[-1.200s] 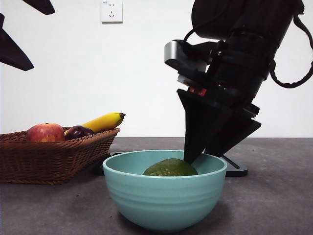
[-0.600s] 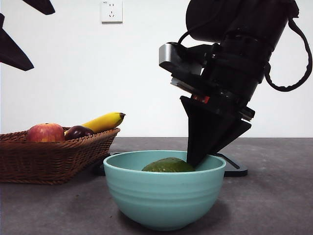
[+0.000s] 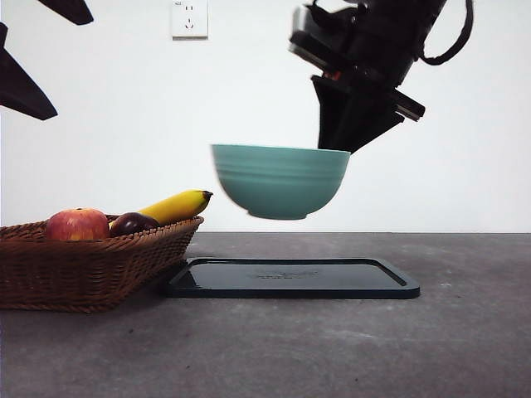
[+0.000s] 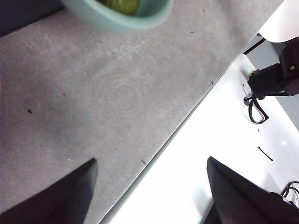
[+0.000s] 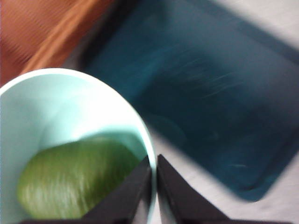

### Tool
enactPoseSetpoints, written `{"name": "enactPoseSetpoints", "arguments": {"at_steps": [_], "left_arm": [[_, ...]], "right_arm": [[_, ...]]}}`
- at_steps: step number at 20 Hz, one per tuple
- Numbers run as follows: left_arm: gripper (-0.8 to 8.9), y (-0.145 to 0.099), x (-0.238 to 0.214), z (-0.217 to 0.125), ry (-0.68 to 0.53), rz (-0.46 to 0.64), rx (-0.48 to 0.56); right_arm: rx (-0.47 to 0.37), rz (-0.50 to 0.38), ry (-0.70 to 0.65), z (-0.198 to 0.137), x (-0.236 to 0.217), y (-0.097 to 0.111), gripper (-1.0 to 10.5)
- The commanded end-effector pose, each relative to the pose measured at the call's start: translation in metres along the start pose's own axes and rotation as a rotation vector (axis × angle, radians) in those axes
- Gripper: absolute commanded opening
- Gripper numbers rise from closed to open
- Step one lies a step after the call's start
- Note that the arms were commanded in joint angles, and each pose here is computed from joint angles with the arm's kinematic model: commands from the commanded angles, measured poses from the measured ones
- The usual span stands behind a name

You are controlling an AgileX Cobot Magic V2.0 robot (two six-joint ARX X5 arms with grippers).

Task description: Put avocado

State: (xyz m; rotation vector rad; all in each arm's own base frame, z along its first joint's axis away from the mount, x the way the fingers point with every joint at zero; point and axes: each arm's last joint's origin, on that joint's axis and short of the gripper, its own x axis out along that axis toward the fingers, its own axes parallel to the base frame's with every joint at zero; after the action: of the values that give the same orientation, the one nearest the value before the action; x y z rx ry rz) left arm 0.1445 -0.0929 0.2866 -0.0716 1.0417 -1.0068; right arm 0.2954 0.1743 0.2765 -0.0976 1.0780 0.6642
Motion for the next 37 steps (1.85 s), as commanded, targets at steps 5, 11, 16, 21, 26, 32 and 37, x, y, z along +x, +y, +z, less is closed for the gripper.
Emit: {"name": "enactPoseSetpoints", "arguments": {"at_steps": [5,11,16,21,26,32,37], "left_arm": [[3.7,-0.001,0.0,0.002,-0.001,-0.007,0.021],[3.7,-0.001,0.0,0.002,0.0,-0.007,0.021],[3.7,-0.001,0.0,0.002,0.0,-0.007,0.02],[3.71,-0.001,0.0,0.002,0.001,-0.007,0.02],[3.71,-0.001,0.0,0.002,0.0,-0.007,0.02],[3.71,-0.001,0.0,0.002,-0.001,-0.007,0.021],[3.71,-0.001,0.0,0.002,-0.001,-0.007,0.021]], "right_arm": [[0.047,-0.038,0.013,0.05,0.035,-0.041,0.1],[0.071,-0.043,0.062,0.055,0.083,-0.061,0.1],[0.081,-0.064,0.083,0.052,0.094,-0.067,0.1],[0.101,-0.065,0.101,0.051,0.09,-0.066,1.6],[0.073,-0.095,-0.025,0.065,0.015,-0.046,1.6],[0.009,-0.074,-0.157,0.035,-0.104,0.004,1.7],[-0.06,-0.038,-0.222,-0.008,-0.138,0.032,1.7]]}}
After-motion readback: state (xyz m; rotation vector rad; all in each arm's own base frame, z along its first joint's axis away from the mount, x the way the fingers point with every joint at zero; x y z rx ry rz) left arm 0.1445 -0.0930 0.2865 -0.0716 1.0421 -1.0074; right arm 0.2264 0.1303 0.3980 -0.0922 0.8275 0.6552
